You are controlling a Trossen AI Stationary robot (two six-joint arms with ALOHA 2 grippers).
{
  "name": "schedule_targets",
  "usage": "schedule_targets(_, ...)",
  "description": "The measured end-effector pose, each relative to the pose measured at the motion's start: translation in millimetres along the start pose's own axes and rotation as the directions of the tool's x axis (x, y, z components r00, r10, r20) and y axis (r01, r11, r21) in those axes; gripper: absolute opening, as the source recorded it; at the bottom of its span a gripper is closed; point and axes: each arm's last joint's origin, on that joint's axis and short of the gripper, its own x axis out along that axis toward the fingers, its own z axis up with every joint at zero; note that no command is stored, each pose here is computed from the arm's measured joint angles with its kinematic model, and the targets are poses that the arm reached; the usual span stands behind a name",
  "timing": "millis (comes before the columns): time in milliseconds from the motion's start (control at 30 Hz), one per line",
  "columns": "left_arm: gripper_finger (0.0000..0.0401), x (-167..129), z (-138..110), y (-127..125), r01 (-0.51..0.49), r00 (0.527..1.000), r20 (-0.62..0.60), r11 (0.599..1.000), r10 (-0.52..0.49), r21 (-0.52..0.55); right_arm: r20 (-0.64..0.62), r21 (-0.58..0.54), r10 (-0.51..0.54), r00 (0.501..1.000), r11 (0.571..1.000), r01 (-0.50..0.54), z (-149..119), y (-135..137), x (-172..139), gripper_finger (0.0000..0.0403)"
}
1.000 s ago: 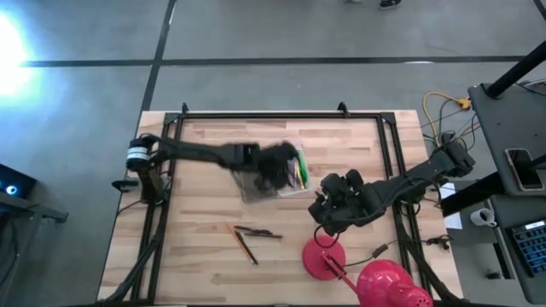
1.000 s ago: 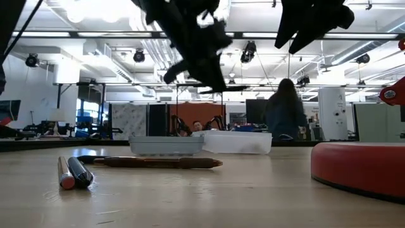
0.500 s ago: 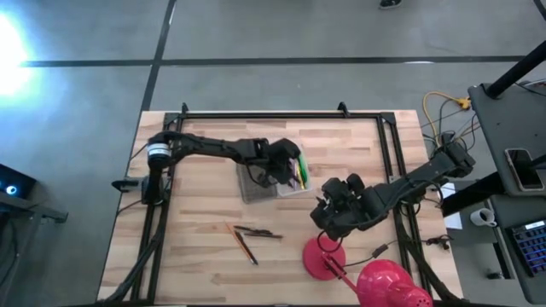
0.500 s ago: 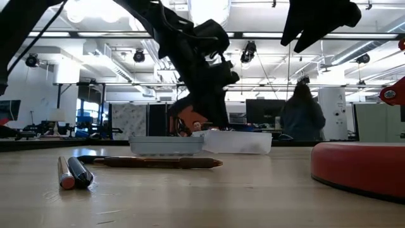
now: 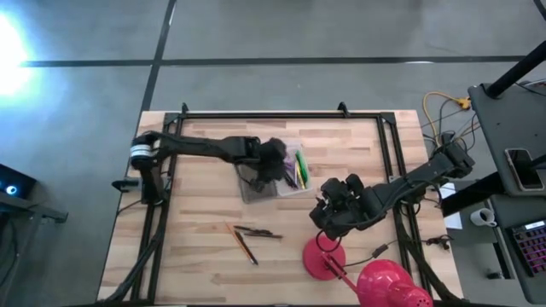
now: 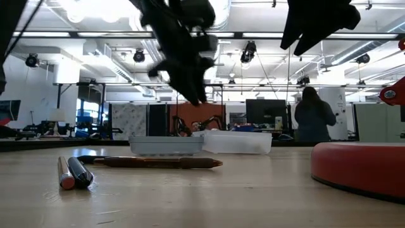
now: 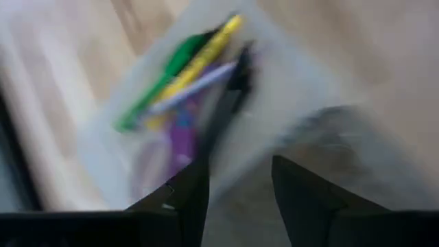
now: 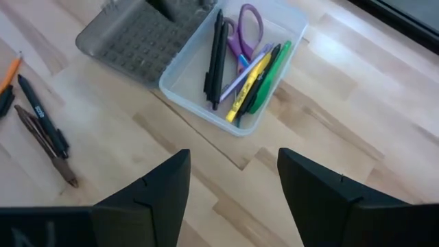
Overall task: Pick & place school supplies into a supply box
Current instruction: Put the orange pencil into the black supply box
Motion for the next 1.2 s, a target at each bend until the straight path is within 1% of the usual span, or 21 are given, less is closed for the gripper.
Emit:
schedule_targets(33,0.0142,-10,1,-8,0.03,1.0,0.001,0.998,-0.03,-0.05,-0.001,0.0,-0.002,1.0,1.0,0.002,0,0,1,0.0209)
schedule_targets(67,0.0143,-18,2,-19,0.067,0.998,-0.001,0.995,-0.068,-0.074,-0.001,0.003,-0.004,1.0,1.0,0.004,0,0,2,0.0209)
schedule_targets(100,0.0143,-23,2,-32,0.099,0.995,-0.003,0.992,-0.1,-0.075,-0.001,0.006,-0.007,1.0,1.0,0.007,1,0,3,0.0209)
schedule_targets(200,0.0143,-35,5,-72,0.128,0.99,0.055,0.991,-0.126,-0.025,0.0,-0.01,-0.003,1.0,1.0,0.003,0,1,10,0.0209)
schedule_targets(300,0.0143,-43,2,-112,0.157,0.98,0.125,0.988,-0.154,-0.014,0.022,-0.043,0.052,0.998,0.998,-0.051,1,8,18,0.0209)
schedule_targets(400,0.0143,-45,-11,-148,0.207,0.971,0.135,0.976,-0.196,-0.069,0.046,-0.06,0.112,0.993,0.992,-0.109,3,14,23,0.0209)
schedule_targets(467,0.0143,-49,-21,-169,0.238,0.965,0.129,0.968,-0.227,-0.081,0.052,-0.069,0.142,0.989,0.988,-0.138,5,17,26,0.0209)
schedule_targets(600,0.0143,-48,-43,-202,0.286,0.955,0.086,0.958,-0.285,-0.003,0.06,-0.114,0.16,0.985,0.982,-0.152,7,21,32,0.0209)
schedule_targets(700,0.0143,-41,-56,-213,0.303,0.952,0.042,0.953,-0.303,0.015,0.041,-0.138,0.159,0.986,0.979,-0.152,9,22,38,0.0209)
schedule_targets(800,0.0143,-33,-67,-216,0.288,0.958,0.01,0.958,-0.288,-0.009,0.008,-0.137,0.171,0.985,0.976,-0.168,9,23,43,0.021)
schedule_targets(867,0.0143,-29,-69,-214,0.259,0.966,0.02,0.966,-0.258,-0.022,0.007,-0.126,0.183,0.983,0.975,-0.181,9,26,45,0.021)
schedule_targets(967,0.0143,-25,-70,-213,0.245,0.969,0.024,0.969,-0.244,-0.033,-0.01,-0.111,0.182,0.983,0.977,-0.182,6,30,50,0.021)
schedule_targets(1200,0.0143,-8,-71,-220,0.305,0.952,-0.007,0.952,-0.305,-0.014,-0.033,-0.09,0.195,0.98,0.976,-0.197,2,37,57,0.021)
